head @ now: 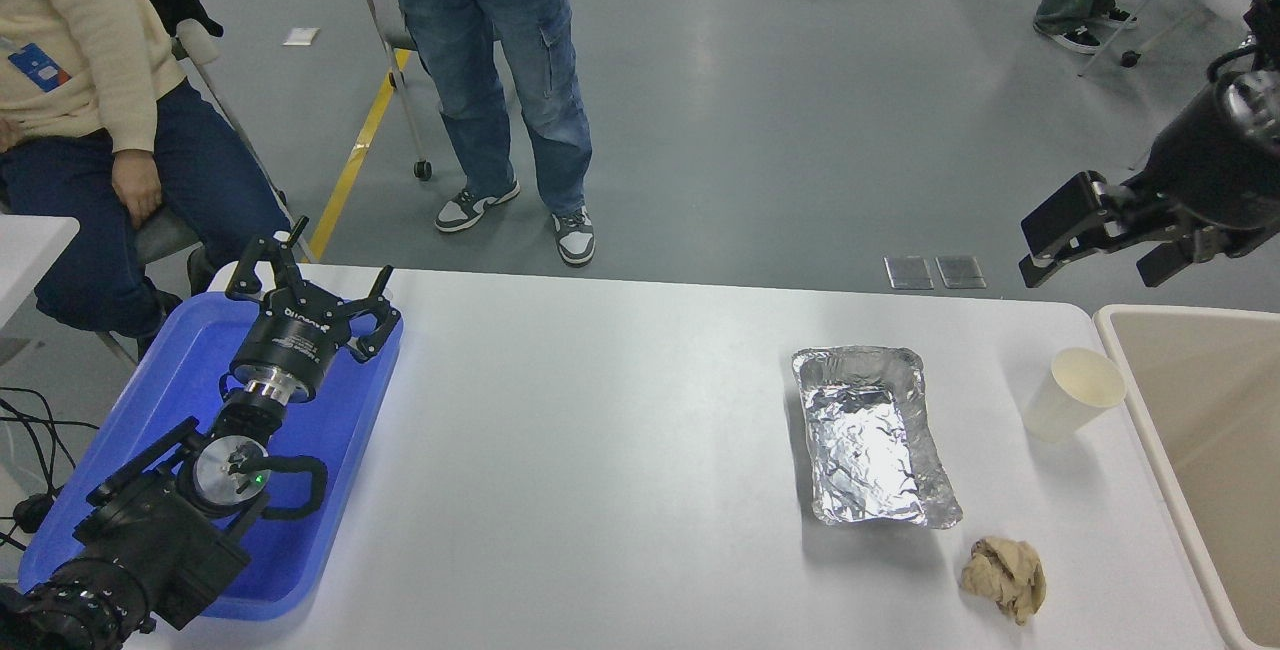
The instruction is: Pick up paper cup place in dustbin
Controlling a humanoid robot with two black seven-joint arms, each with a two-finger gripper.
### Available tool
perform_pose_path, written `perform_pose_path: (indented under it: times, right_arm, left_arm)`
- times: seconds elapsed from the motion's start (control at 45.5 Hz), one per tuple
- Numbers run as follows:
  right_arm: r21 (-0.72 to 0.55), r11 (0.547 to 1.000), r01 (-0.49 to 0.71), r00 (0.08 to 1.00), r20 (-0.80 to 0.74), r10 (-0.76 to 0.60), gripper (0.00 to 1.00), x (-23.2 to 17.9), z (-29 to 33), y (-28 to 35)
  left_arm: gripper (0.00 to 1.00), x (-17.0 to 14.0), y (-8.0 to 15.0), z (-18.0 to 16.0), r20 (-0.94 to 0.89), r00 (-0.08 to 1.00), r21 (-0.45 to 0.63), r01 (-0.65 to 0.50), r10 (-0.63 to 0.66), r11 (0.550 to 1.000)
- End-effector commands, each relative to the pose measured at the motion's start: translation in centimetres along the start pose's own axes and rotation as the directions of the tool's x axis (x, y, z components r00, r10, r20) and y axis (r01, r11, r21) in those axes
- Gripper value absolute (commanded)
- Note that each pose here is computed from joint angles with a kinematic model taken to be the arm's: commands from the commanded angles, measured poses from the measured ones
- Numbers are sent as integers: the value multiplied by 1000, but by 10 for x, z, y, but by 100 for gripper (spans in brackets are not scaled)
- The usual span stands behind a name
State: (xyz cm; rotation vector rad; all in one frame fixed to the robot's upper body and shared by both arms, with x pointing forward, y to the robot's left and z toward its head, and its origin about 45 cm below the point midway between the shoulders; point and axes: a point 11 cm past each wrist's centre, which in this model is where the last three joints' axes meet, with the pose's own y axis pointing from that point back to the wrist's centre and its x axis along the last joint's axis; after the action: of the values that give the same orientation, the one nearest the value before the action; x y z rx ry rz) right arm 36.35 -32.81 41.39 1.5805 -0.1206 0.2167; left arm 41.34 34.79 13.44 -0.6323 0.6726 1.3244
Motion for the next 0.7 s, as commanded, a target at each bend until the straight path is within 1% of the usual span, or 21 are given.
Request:
perform_pose_path:
  times: [0.0, 0.11, 0.176, 0.22, 0.352, 0.527, 0.593, 0.637, 0.681]
  right_arm:
    - [-13, 1000, -22, 1000, 6, 22, 100, 2, 4, 9]
    - [-17, 1000, -17, 1000, 8, 17, 100, 2, 6, 6]
    - [-24, 1000, -9, 1000, 18, 9, 96, 0, 9, 4]
    - [-33, 999, -4, 999, 36, 5, 91, -2, 15, 3]
    - [-47, 999, 9, 998, 59, -6, 90, -6, 22, 1]
    - [-33, 998, 59, 995, 79, -56, 92, -13, 26, -21]
    - [-36, 996, 81, 993, 87, -78, 94, -15, 31, -34]
    - [-42, 995, 94, 992, 93, -89, 98, -15, 35, -41]
    - [-50, 998, 47, 996, 74, -44, 100, -9, 40, -48]
  left_arm:
    - [100, 0, 0, 0, -1, 1000, 0, 2, -2, 1000]
    - [100, 0, 0, 0, -1, 1000, 0, 2, -2, 1000]
    - [100, 0, 0, 0, -1, 1000, 0, 2, -2, 1000]
    - [100, 0, 0, 0, -1, 1000, 0, 2, -2, 1000]
    - [100, 0, 0, 0, 0, 1000, 1, 1, -1, 1000]
    - [100, 0, 0, 0, -1, 1000, 0, 0, 0, 1000]
    - [100, 0, 0, 0, -1, 1000, 0, 0, 0, 1000]
    - [100, 0, 0, 0, -1, 1000, 0, 0, 0, 1000]
    - [100, 0, 0, 0, -1, 1000, 0, 0, 0, 1000]
